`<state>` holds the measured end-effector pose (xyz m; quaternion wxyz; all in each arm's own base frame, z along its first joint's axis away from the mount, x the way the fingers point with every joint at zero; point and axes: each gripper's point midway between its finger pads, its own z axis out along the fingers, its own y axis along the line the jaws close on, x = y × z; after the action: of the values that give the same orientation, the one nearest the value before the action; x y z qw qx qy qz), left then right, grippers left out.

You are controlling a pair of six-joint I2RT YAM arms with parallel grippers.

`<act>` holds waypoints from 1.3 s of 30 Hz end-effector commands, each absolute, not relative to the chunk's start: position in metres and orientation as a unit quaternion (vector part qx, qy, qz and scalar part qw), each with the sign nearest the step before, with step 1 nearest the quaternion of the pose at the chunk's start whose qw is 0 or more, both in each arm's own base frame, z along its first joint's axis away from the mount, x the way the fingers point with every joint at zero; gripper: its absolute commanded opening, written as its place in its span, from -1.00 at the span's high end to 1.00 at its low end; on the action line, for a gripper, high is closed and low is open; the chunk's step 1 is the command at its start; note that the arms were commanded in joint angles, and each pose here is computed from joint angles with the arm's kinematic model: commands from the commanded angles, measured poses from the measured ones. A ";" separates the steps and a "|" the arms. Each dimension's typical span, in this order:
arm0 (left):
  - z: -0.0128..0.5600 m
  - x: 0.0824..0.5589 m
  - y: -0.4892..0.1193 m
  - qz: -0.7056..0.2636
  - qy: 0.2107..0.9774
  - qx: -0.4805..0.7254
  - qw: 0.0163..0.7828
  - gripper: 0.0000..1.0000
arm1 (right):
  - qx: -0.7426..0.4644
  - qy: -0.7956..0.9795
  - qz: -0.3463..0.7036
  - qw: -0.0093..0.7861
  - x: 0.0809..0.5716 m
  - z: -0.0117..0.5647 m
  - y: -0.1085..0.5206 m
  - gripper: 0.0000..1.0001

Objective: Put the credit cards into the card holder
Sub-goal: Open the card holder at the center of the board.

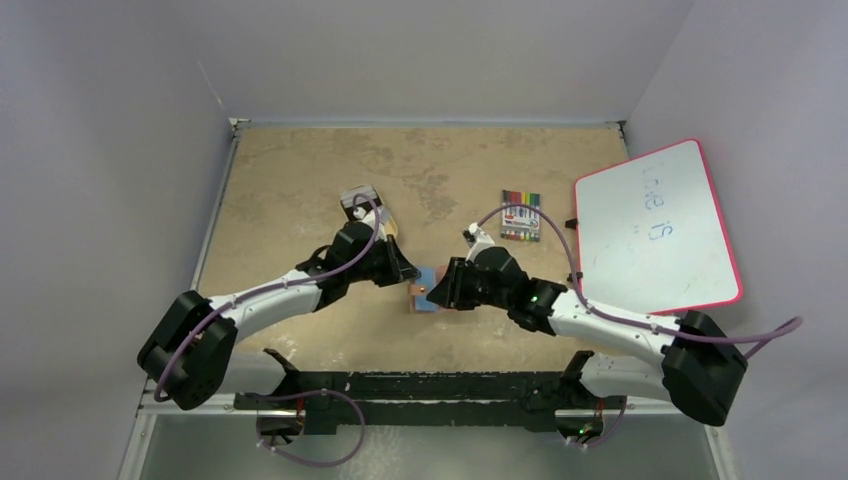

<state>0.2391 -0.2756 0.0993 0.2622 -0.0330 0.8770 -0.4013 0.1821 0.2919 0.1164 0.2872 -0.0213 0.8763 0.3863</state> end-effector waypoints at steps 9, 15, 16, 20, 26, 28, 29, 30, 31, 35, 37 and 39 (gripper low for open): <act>0.104 0.242 -0.283 -0.414 0.872 -0.037 0.260 1.00 | -0.026 0.870 0.382 0.312 0.205 0.134 0.312 0.34; 0.099 0.244 -0.286 -0.414 0.874 -0.036 0.252 1.00 | -0.022 0.857 0.396 0.330 0.207 0.156 0.311 0.34; 0.098 0.243 -0.287 -0.414 0.875 -0.035 0.250 1.00 | -0.022 0.856 0.397 0.330 0.207 0.155 0.312 0.34; 0.096 0.242 -0.287 -0.413 0.875 -0.032 0.249 1.00 | -0.021 0.867 0.383 0.318 0.208 0.140 0.313 0.35; 0.090 0.239 -0.284 -0.411 0.877 -0.025 0.248 1.00 | -0.001 0.895 0.331 0.299 0.210 0.100 0.301 0.35; 0.085 0.238 -0.281 -0.400 0.881 -0.010 0.253 1.00 | 0.005 0.906 0.305 0.294 0.210 0.086 0.294 0.34; 0.080 0.238 -0.277 -0.389 0.885 -0.006 0.254 1.00 | 0.010 0.911 0.291 0.291 0.209 0.078 0.289 0.32; 0.073 0.236 -0.274 -0.380 0.890 -0.002 0.254 1.00 | 0.013 0.916 0.280 0.288 0.209 0.072 0.285 0.31; 0.069 0.235 -0.273 -0.377 0.891 0.003 0.254 1.00 | 0.018 0.918 0.270 0.289 0.210 0.068 0.282 0.29; 0.057 0.232 -0.275 -0.384 0.889 0.006 0.249 1.00 | 0.022 0.925 0.238 0.297 0.216 0.054 0.275 0.21; 0.049 0.233 -0.275 -0.378 0.894 0.002 0.241 0.96 | 0.019 0.928 0.230 0.294 0.217 0.049 0.274 0.13; 0.045 0.234 -0.277 -0.381 0.894 -0.005 0.236 0.92 | 0.014 0.930 0.224 0.290 0.216 0.046 0.273 0.06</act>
<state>0.2280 -0.2678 0.0435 0.2226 -0.0173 0.9052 -0.3617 0.2096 0.2792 0.0491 0.2753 0.0129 0.9287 0.2481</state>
